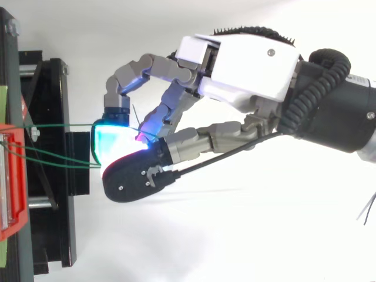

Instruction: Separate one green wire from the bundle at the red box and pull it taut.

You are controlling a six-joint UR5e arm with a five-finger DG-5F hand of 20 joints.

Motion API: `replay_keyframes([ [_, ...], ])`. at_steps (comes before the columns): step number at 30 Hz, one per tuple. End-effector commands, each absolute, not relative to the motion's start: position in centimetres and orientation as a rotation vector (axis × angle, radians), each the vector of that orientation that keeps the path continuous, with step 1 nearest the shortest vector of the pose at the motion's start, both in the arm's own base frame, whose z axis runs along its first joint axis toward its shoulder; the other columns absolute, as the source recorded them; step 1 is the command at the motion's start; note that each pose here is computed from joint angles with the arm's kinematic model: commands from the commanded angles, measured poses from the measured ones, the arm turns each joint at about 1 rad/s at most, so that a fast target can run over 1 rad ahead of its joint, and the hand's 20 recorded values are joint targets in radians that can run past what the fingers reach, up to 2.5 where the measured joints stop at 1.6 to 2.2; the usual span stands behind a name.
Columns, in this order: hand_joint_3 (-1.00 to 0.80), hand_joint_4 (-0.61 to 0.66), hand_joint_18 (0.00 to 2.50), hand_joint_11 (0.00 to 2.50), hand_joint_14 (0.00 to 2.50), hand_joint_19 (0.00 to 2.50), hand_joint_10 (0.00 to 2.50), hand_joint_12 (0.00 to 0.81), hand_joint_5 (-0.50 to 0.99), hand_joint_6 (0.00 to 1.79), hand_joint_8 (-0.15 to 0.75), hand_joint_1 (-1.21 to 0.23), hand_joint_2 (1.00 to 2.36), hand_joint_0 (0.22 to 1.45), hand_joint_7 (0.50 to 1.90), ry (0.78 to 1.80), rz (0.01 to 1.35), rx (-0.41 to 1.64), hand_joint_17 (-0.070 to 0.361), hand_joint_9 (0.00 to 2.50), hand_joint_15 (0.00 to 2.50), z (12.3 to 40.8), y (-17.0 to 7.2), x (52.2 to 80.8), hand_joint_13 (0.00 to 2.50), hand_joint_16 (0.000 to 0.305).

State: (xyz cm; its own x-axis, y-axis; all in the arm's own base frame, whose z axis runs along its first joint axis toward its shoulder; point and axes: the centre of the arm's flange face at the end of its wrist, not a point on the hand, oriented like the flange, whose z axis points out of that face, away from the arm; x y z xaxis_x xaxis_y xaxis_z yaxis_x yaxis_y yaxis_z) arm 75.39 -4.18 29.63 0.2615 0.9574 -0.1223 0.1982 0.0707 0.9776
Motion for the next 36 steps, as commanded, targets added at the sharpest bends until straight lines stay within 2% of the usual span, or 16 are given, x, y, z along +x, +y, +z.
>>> replay_keyframes([
  [1, -0.5, 0.09, 0.82, 1.36, 0.03, 0.7, 0.02, 0.402, -0.18, 0.85, 0.262, -0.66, 1.0, 0.53, 0.98, 1.166, 0.845, 1.398, 0.116, 1.21, 0.77, 29.4, -4.4, 75.3, 1.01, 0.052],
  [8, -0.5, 0.11, 0.87, 1.35, 0.03, 0.69, 0.02, 0.396, -0.18, 0.85, 0.264, -0.64, 1.0, 0.51, 0.96, 1.174, 0.823, 1.416, 0.12, 1.21, 0.85, 29.3, -4.7, 75.0, 1.12, 0.053],
  [9, -0.5, 0.1, 0.88, 1.35, 0.03, 0.69, 0.02, 0.389, -0.18, 0.84, 0.261, -0.66, 1.0, 0.53, 0.96, 1.177, 0.819, 1.418, 0.118, 1.21, 0.88, 29.2, -4.7, 75.0, 1.14, 0.052],
  [10, -0.49, 0.08, 0.87, 1.38, 0.03, 0.71, 0.02, 0.369, -0.17, 0.84, 0.245, -0.68, 1.0, 0.61, 0.99, 1.181, 0.81, 1.421, 0.111, 1.23, 0.93, 29.2, -4.7, 74.9, 1.18, 0.049],
  [15, -0.36, 0.06, 0.88, 1.39, 0.03, 0.69, 0.02, 0.368, -0.18, 0.85, 0.244, -0.79, 1.01, 0.64, 1.02, 1.179, 0.802, 1.425, 0.111, 1.21, 0.96, 29.1, -4.8, 74.8, 1.18, 0.05],
  [17, -0.4, 0.07, 0.86, 1.37, 0.03, 0.68, 0.02, 0.369, -0.18, 0.86, 0.232, -0.86, 1.01, 0.64, 0.99, 1.177, 0.805, 1.424, 0.111, 1.16, 0.92, 29.2, -4.8, 74.8, 1.1, 0.049],
  [20, -0.48, 0.08, 0.85, 1.37, 0.03, 0.68, 0.02, 0.374, -0.18, 0.86, 0.237, -0.87, 1.0, 0.61, 0.99, 1.173, 0.813, 1.419, 0.11, 1.16, 0.92, 29.7, -4.7, 75.0, 1.09, 0.049],
  [21, -0.5, 0.08, 0.85, 1.38, 0.03, 0.69, 0.02, 0.38, -0.18, 0.86, 0.248, -0.85, 1.0, 0.58, 0.98, 1.171, 0.814, 1.416, 0.111, 1.17, 0.91, 29.8, -4.7, 75.1, 1.08, 0.049],
  [22, -0.5, 0.1, 0.88, 1.35, 0.03, 0.68, 0.02, 0.407, -0.17, 0.86, 0.273, -0.68, 1.0, 0.5, 0.96, 1.168, 0.817, 1.413, 0.12, 1.21, 0.89, 30.1, -4.7, 75.2, 1.09, 0.053],
  [23, -0.5, 0.1, 0.89, 1.35, 0.03, 0.68, 0.01, 0.41, -0.17, 0.86, 0.274, -0.64, 1.0, 0.49, 0.96, 1.168, 0.819, 1.411, 0.122, 1.21, 0.89, 30.3, -4.7, 75.2, 1.09, 0.054],
  [25, -0.5, 0.1, 0.89, 1.35, 0.02, 0.69, 0.01, 0.417, -0.17, 0.85, 0.279, -0.59, 1.0, 0.49, 0.98, 1.166, 0.82, 1.402, 0.123, 1.21, 0.89, 31.2, -4.6, 75.5, 1.1, 0.055],
  [26, -0.5, 0.11, 0.88, 1.35, 0.03, 0.69, 0.02, 0.41, -0.17, 0.85, 0.281, -0.53, 1.0, 0.49, 0.98, 1.193, 0.784, 1.387, 0.122, 1.23, 0.88, 33.2, -5.0, 75.5, 1.1, 0.054],
  [27, -0.5, 0.1, 0.88, 1.36, 0.03, 0.7, 0.02, 0.408, -0.16, 0.85, 0.275, -0.52, 1.0, 0.5, 0.99, 1.203, 0.774, 1.384, 0.122, 1.23, 0.89, 33.6, -5.0, 75.5, 1.1, 0.054],
  [29, -0.5, 0.09, 0.86, 1.36, 0.03, 0.71, 0.02, 0.396, -0.16, 0.84, 0.254, -0.48, 1.0, 0.54, 1.01, 1.225, 0.752, 1.377, 0.115, 1.22, 0.88, 34.8, -5.0, 75.4, 1.09, 0.051],
  [31, -0.44, 0.08, 0.85, 1.38, 0.03, 0.72, 0.02, 0.383, -0.16, 0.84, 0.247, -0.54, 1.0, 0.6, 1.03, 1.252, 0.725, 1.369, 0.11, 1.22, 0.89, 35.8, -5.0, 75.2, 1.09, 0.049],
  [36, -0.31, 0.08, 0.86, 1.38, 0.03, 0.7, 0.02, 0.384, -0.17, 0.85, 0.246, -0.7, 1.01, 0.61, 1.02, 1.265, 0.712, 1.356, 0.112, 1.21, 0.89, 36.1, -4.9, 75.2, 1.09, 0.05],
])
